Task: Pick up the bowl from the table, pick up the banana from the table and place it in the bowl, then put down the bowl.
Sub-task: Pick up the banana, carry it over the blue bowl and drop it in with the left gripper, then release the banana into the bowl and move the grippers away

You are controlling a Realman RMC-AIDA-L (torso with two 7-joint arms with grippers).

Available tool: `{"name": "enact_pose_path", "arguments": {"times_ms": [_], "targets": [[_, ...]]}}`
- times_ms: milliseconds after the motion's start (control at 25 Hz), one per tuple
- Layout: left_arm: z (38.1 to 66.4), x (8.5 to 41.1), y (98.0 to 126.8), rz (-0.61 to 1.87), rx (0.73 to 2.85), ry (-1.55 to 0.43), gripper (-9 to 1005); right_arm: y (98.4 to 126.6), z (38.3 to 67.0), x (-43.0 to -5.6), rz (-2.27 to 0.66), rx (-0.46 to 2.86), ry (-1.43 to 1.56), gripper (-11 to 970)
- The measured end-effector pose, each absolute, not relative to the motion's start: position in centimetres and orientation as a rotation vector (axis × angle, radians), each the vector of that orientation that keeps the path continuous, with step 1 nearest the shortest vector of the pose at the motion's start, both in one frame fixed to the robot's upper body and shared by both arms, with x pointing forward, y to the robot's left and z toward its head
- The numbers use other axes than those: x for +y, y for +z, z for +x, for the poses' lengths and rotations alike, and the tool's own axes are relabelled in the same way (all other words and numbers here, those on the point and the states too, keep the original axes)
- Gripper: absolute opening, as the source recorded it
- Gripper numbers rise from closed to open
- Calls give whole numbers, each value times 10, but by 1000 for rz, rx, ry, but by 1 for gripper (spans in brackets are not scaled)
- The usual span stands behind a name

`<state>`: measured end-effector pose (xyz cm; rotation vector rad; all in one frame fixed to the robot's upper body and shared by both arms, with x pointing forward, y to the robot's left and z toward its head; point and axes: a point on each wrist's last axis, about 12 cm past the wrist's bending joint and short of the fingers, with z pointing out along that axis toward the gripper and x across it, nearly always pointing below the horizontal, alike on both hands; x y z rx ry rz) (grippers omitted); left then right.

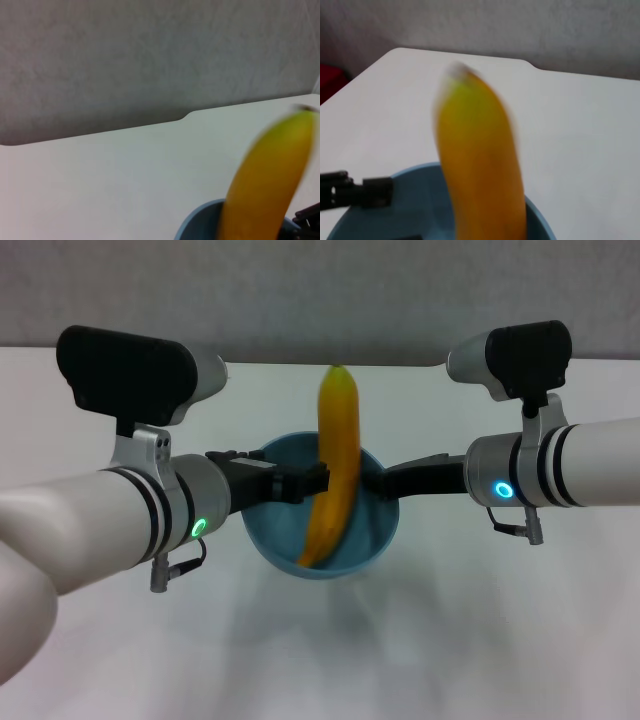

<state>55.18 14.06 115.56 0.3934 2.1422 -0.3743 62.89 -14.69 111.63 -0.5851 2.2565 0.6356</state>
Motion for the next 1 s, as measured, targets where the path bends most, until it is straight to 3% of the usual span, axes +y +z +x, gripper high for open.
{"name": "enact_pose_path", "arguments": {"times_ms": [120, 640, 1000], "targets": [[552, 144, 1158, 380, 2134, -370, 825, 1115, 629, -148, -584, 2264, 631, 34], [553, 234, 1171, 128, 2096, -76, 903, 1111, 635, -146, -610, 2324, 618, 34], [549, 258, 1170, 50, 2098, -24, 903, 1110, 646, -144, -603, 2385, 604, 35]]}}
